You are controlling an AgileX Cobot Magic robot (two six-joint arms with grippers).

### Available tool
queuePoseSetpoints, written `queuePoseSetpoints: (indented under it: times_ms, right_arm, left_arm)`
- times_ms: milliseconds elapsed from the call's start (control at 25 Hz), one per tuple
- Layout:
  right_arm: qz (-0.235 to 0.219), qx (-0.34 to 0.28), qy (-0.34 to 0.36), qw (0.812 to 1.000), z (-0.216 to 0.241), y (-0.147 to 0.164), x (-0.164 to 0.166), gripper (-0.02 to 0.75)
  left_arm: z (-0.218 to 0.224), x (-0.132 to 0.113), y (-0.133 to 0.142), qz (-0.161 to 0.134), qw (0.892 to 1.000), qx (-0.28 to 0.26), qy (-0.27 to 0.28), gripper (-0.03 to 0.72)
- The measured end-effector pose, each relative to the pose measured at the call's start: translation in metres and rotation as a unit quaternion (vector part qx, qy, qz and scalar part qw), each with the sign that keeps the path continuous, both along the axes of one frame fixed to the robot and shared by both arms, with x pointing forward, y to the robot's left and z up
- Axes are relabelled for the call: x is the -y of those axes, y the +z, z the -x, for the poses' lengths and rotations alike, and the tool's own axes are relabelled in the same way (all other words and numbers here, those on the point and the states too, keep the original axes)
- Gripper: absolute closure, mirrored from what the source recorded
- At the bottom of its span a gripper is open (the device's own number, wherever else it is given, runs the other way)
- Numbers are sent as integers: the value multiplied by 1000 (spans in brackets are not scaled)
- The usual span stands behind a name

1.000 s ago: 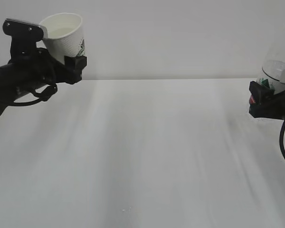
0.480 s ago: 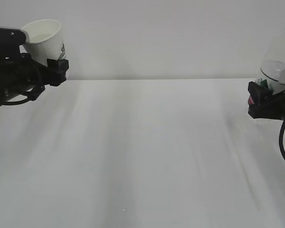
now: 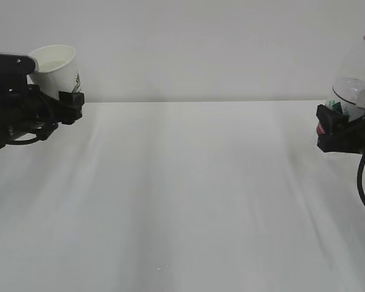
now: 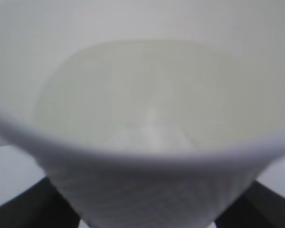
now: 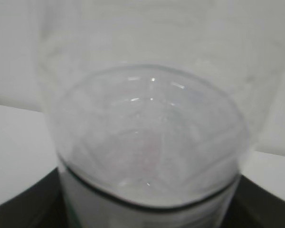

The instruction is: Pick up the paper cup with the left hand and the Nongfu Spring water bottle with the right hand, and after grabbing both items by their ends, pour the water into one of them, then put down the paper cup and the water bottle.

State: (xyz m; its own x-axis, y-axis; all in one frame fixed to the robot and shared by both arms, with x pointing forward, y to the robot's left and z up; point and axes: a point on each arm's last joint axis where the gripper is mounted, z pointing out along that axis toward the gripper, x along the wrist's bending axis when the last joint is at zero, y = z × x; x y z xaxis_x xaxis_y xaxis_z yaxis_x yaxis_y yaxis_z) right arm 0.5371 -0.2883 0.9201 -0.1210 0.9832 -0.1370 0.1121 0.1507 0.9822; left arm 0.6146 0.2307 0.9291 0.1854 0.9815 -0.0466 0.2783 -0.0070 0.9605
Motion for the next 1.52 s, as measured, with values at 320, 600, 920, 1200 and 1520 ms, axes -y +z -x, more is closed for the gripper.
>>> queuePoseSetpoints:
  times_ms: [320, 600, 920, 1200, 1520]
  right_arm:
    - [0, 0, 0, 1000, 0, 0, 0, 243]
    - [0, 0, 1, 1000, 0, 0, 0, 243]
    - [0, 0, 1, 1000, 0, 0, 0, 243]
    - [1, 0, 1, 1000, 0, 0, 0, 243]
    - [1, 0, 1, 1000, 0, 0, 0, 243]
  left_arm:
    - [-3, -3, -17, 2, 1000, 0, 6, 145]
    - [-6, -4, -27, 13, 1000, 21, 18, 145]
    - [-7, -5, -53, 12, 1000, 9, 21, 152]
    - [-6, -5, -73, 10, 1000, -2, 22, 167]
    - [-5, -5, -88, 10, 1000, 3, 22, 171]
